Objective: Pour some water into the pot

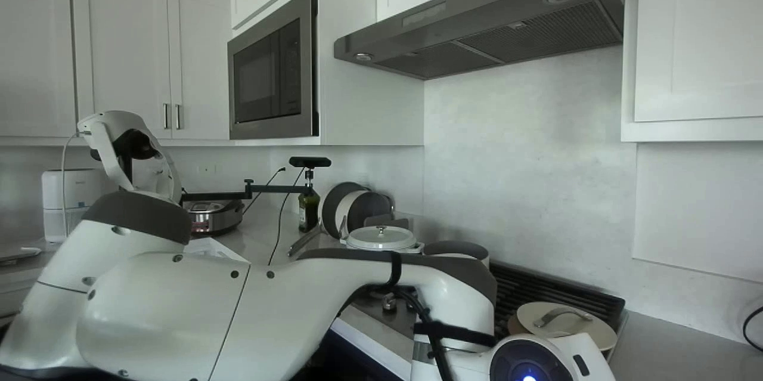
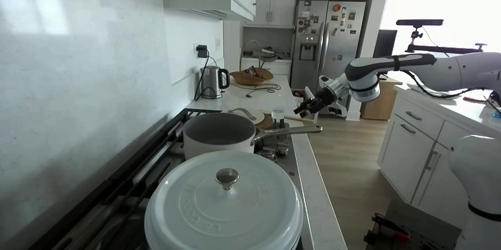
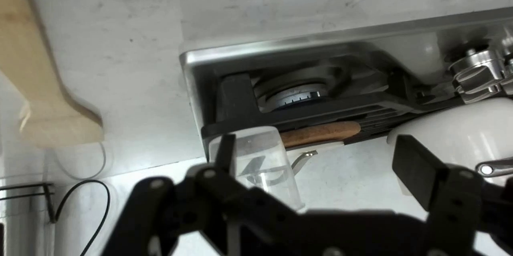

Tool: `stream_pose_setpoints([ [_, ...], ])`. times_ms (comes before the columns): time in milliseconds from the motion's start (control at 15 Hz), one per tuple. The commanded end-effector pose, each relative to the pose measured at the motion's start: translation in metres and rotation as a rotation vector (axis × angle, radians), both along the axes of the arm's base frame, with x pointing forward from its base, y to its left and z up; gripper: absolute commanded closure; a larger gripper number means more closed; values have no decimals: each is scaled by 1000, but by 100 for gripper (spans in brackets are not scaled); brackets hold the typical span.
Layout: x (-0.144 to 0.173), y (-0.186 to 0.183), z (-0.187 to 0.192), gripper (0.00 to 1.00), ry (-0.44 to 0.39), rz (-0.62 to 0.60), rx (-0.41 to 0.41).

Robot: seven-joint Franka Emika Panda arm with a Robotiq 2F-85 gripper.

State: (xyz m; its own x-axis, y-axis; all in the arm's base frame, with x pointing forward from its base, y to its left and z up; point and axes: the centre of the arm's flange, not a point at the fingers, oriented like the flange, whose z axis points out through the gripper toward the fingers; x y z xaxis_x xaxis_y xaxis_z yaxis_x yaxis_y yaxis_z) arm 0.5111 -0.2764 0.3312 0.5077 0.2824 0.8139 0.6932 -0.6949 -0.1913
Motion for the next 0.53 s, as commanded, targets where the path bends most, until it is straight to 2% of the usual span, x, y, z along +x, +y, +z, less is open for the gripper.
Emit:
stream_pose_setpoints([
  [0, 29, 3, -1, 0, -31, -1, 19],
  [200, 47, 6, -1, 0, -52, -36, 5],
  [267, 29, 7, -1, 0, -45, -5, 21],
  [467, 39, 8, -3, 0, -53, -15, 17],
])
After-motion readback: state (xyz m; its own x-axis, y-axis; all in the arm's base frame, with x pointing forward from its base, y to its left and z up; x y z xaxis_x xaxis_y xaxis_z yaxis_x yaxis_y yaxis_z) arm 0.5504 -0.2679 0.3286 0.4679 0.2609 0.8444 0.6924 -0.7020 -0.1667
